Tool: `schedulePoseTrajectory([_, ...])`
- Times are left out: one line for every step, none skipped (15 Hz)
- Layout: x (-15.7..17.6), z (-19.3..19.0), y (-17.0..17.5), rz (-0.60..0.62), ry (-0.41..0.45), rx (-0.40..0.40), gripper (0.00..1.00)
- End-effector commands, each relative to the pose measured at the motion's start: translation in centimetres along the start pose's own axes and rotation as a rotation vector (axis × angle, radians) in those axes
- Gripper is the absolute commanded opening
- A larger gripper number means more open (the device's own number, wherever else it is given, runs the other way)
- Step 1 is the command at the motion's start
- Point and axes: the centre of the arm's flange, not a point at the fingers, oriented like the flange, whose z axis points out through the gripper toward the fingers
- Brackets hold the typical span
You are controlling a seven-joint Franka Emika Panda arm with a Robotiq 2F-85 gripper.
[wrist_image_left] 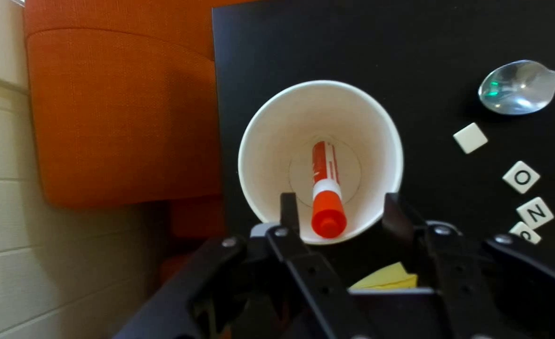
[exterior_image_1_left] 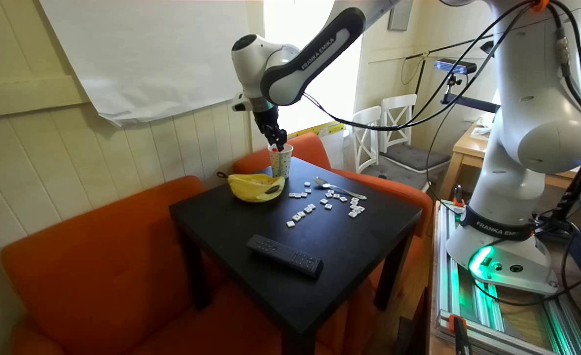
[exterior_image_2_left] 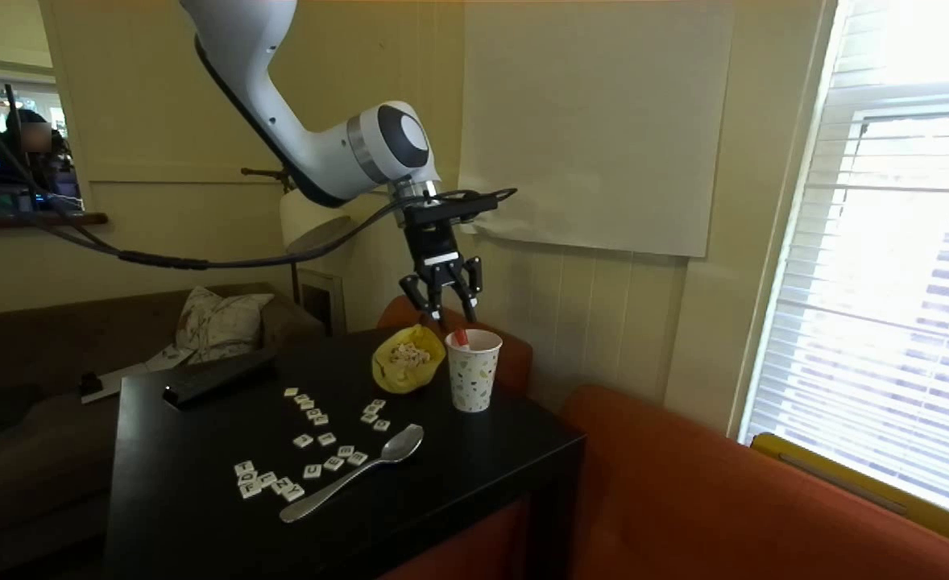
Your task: Remove the red marker from the cup and place it on the table.
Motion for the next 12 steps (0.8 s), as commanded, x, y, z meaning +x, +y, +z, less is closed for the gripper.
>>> schedulePoseTrajectory([0.23, 0.57, 1.23, -0.040, 0.018, 0.013, 0.49])
schedulePoseTrajectory([0.22, 0.70, 1.37, -0.047, 0.017, 0.012, 0.48])
schedulePoseTrajectory([0.20, 0.82, 1.49, -0.051, 0.016, 0.013, 0.42])
schedulePoseTrajectory([0.18, 0.89, 1.60, -0.057, 0.018, 0.013, 0.40])
schedulePoseTrajectory([0.13, 0.84, 1.75, -0.061, 0.018, 0.012, 0.39])
schedulePoseTrajectory([0.08, 0.78, 1.87, -0.067, 0.019, 0.012, 0.31])
schedulePoseTrajectory([0.06, 0.76, 1.93, -0.076, 0.021, 0.013, 0.32])
schedulePoseTrajectory([0.07, 0.75, 1.98, -0.082, 0.018, 0.011, 0.30])
schedulePoseTrajectory([0.10, 0.73, 1.98, -0.091, 0.021, 0.013, 0.23])
schedulePoseTrajectory([0.14, 0.72, 1.99, -0.097, 0.022, 0.013, 0.26])
schedulePoseTrajectory([0.18, 0.76, 2.00, -0.104, 0.021, 0.012, 0.20])
schedulePoseTrajectory([0.25, 0.85, 2.00, -0.111, 0.020, 0.014, 0.22])
